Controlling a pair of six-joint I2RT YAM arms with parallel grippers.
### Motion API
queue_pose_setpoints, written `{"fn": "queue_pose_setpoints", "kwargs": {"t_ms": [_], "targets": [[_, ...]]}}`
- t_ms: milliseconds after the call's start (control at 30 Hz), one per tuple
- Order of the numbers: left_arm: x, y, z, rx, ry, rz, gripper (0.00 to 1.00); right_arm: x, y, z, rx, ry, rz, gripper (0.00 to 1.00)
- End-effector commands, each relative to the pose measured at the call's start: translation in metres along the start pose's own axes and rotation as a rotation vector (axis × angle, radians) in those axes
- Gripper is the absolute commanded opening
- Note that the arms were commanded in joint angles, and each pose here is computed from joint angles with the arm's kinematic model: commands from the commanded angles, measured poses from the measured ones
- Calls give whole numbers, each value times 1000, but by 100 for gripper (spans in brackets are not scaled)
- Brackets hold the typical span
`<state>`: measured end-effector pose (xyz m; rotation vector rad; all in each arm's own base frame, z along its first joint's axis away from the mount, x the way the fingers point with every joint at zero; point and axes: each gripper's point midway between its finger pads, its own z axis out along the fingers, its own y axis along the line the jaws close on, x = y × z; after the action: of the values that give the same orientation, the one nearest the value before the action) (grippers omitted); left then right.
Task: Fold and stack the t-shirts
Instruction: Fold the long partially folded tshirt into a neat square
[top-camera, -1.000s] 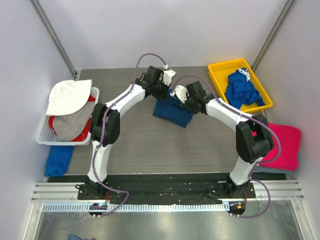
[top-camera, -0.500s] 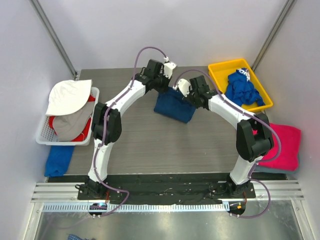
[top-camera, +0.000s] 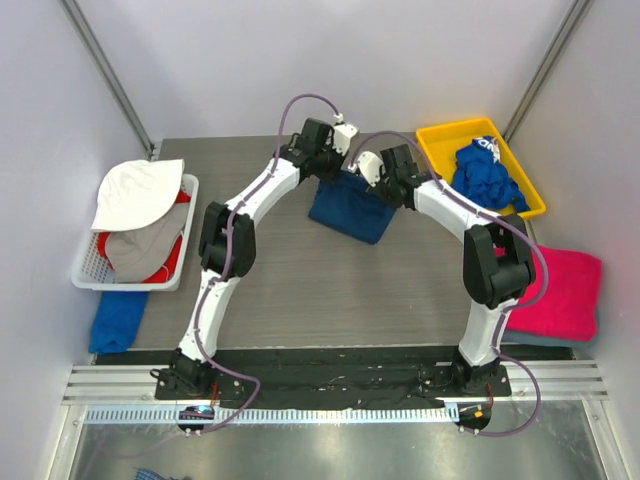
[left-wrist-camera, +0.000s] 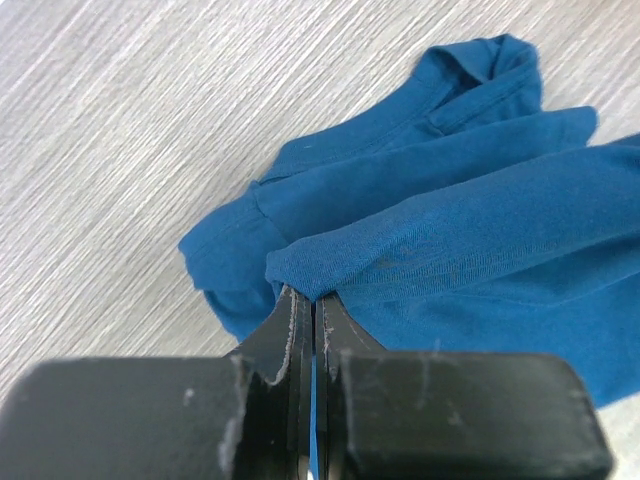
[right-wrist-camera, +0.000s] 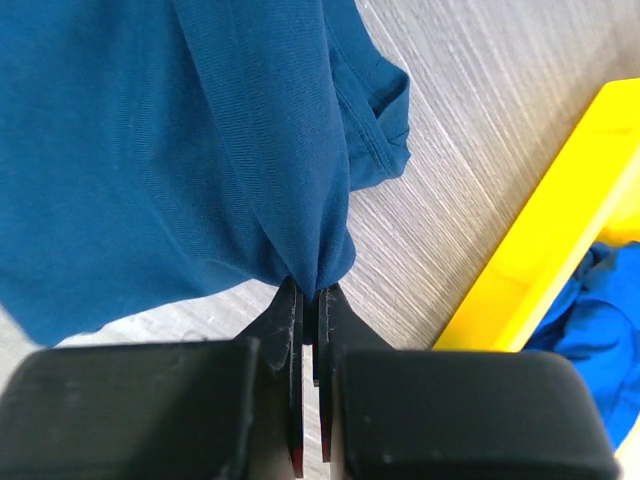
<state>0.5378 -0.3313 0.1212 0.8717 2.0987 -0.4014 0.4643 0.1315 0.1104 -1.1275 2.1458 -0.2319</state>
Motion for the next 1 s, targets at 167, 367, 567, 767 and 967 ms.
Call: {"fn": "queue_pose_setpoints", "kwargs": {"t_ms": [167, 367, 567, 767, 967], "targets": [[-25, 26, 9, -69, -79, 25, 5, -4, -28, 23, 41, -12, 17, 1], [-23, 30, 15, -88, -85, 19, 3, -10, -34, 30, 53, -22, 25, 1], [-23, 38, 14, -126, -85, 25, 3, -15, -41, 40, 68, -22, 27, 1], [-22, 44, 14, -147, -84, 30, 24, -16, -47, 49, 94, -9, 24, 5], [-25, 50, 12, -181, -92, 26, 38, -21, -56, 53, 132, -16, 34, 20]]}}
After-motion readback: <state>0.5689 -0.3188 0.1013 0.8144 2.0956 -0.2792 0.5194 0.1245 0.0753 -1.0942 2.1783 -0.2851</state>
